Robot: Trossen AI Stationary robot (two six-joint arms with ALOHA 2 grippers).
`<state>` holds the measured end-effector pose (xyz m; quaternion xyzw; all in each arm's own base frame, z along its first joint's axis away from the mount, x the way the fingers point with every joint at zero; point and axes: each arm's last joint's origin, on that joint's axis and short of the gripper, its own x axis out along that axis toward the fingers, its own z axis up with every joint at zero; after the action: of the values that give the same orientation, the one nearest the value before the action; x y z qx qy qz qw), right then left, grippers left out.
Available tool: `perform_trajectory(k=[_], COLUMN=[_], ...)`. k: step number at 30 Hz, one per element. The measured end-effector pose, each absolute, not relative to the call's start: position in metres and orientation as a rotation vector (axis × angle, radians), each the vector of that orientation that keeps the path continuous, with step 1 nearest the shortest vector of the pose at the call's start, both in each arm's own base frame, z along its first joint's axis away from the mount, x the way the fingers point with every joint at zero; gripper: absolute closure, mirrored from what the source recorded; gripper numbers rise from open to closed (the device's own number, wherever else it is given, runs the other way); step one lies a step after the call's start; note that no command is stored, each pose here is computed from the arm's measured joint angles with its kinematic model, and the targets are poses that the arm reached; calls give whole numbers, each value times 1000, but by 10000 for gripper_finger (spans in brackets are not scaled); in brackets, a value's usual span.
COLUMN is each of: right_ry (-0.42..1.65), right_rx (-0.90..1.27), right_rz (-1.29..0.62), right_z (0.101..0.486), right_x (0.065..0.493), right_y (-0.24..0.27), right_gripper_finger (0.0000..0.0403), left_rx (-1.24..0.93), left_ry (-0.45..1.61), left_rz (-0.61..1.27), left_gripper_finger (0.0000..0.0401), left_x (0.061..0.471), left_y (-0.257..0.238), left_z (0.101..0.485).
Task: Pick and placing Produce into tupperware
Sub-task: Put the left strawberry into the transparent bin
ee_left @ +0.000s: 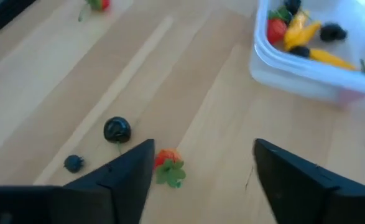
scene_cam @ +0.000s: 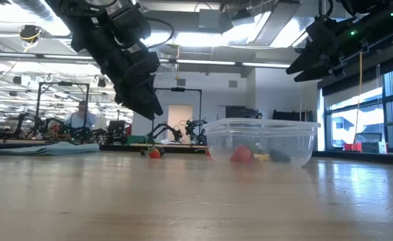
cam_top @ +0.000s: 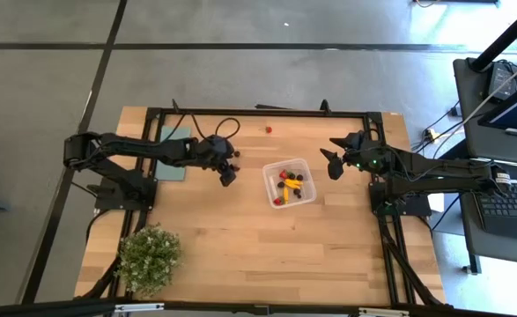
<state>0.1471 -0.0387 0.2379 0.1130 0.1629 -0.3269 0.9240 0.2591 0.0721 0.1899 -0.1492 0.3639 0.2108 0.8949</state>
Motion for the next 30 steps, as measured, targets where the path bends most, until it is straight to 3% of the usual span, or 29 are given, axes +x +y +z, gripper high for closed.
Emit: perform_trajectory(k=[7,17,30], right_ry=[336,349,370], right_rx=[232,224,202], right_rz=[-671,-671,-675], right_z=[238,236,234], right_x=[147,149,151], right_y=[-39,-39,-39], right_gripper_finger=[137,137,137], left_rx=[-64,-88,-99], left_ry=[812,826,949], left_rz=[353,379,375], left_gripper_finger=[159,170,170], left_x=[258,259,274], left_y=[72,79,84], left_z=[189,184,140])
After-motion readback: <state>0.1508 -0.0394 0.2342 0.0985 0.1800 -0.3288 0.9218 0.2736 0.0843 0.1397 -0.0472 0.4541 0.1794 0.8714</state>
